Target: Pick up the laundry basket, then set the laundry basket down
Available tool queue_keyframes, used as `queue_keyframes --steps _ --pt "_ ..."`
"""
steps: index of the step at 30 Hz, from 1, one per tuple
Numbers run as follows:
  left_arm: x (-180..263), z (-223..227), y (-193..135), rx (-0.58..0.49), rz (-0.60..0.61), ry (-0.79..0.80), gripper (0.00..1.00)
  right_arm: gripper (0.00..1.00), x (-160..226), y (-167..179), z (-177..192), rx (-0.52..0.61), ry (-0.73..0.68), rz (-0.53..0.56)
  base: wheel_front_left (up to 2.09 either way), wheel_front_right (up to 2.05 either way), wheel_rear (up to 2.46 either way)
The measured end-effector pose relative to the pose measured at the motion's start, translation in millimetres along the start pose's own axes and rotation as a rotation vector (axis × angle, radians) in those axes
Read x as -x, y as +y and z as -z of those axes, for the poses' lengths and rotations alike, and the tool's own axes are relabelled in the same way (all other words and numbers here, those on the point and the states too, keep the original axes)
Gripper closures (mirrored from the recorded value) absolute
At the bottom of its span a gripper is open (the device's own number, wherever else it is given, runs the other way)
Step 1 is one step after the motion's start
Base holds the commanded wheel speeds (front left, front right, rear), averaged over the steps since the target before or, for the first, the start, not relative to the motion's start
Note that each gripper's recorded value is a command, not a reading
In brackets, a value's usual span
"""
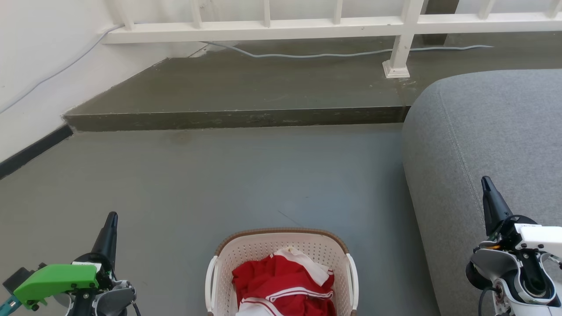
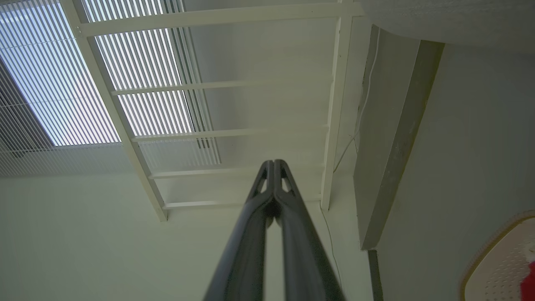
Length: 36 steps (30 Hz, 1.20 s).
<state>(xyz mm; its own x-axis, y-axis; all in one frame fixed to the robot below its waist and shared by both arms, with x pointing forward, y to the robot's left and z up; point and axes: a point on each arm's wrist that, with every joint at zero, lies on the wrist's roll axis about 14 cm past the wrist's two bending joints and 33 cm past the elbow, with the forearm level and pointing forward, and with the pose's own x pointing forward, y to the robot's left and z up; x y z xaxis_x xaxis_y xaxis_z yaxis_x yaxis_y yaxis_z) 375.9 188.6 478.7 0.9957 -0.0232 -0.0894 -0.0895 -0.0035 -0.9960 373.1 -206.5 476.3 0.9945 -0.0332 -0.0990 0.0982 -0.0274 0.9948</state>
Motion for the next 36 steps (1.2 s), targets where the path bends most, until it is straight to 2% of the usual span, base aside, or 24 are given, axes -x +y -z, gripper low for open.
queue_keyframes --steps 36 --pt "0.0 -0.1 0.0 0.000 0.000 0.000 1.00 1.00 0.0 0.0 -0.6 -0.001 -0.003 0.000 0.00 0.00 0.00"
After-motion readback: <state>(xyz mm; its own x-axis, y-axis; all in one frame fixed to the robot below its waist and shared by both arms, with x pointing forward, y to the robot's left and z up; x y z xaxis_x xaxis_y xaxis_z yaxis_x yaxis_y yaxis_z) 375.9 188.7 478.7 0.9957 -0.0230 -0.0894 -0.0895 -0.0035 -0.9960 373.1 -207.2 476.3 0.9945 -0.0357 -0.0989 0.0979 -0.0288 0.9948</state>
